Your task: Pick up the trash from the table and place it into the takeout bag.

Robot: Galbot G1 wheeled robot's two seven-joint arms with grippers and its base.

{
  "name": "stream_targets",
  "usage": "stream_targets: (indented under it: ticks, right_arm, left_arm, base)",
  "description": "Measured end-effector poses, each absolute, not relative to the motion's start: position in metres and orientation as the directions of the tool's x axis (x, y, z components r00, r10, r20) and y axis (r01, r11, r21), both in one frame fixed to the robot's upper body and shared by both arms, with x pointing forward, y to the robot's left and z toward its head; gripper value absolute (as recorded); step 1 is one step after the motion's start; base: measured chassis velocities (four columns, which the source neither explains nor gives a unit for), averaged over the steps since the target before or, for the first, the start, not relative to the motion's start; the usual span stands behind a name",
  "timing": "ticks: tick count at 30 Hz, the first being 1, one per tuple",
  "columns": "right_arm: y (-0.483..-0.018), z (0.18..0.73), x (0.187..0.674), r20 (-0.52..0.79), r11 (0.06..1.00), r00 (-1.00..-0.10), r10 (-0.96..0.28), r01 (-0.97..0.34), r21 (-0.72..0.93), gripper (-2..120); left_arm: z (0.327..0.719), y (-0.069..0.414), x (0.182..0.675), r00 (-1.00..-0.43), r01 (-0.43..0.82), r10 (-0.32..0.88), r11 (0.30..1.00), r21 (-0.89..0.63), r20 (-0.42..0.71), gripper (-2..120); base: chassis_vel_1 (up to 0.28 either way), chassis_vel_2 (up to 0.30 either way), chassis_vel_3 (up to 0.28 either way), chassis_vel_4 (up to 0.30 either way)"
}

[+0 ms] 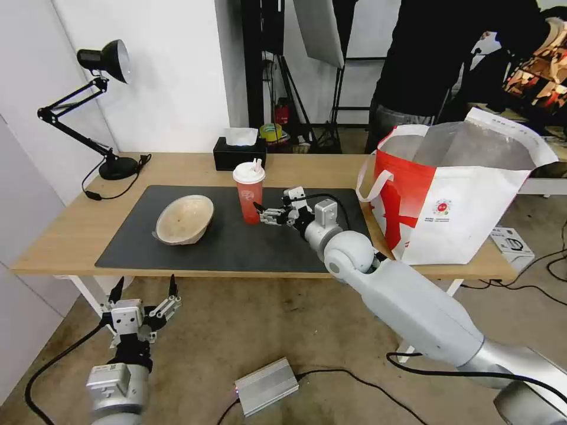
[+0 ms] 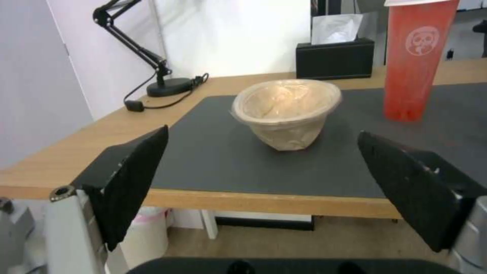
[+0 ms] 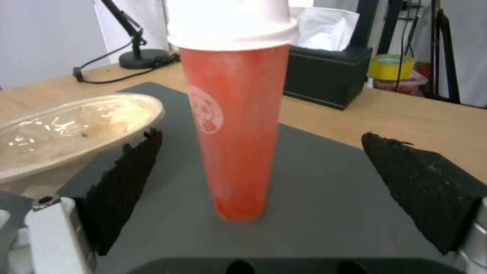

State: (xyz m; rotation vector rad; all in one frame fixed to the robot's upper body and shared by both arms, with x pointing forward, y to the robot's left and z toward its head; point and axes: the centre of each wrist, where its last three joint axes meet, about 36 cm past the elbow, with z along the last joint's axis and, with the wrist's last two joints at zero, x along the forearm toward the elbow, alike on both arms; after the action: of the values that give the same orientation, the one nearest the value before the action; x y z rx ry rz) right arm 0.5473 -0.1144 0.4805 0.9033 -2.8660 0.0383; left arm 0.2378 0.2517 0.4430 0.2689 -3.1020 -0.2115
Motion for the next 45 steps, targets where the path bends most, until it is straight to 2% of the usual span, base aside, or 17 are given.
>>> stream_targets:
  ticks: [45]
  right_arm:
    - [-0.087, 0.449, 0.59, 0.17, 0.821, -0.807, -0.565, -0.57, 0.026, 100]
  left_arm:
    - [0.44, 0.253, 0.24, -0.984, -0.176, -0.179, 0.976, 0.132, 0.011, 100]
  base:
    - [0.0, 0.0, 0.0, 0.0]
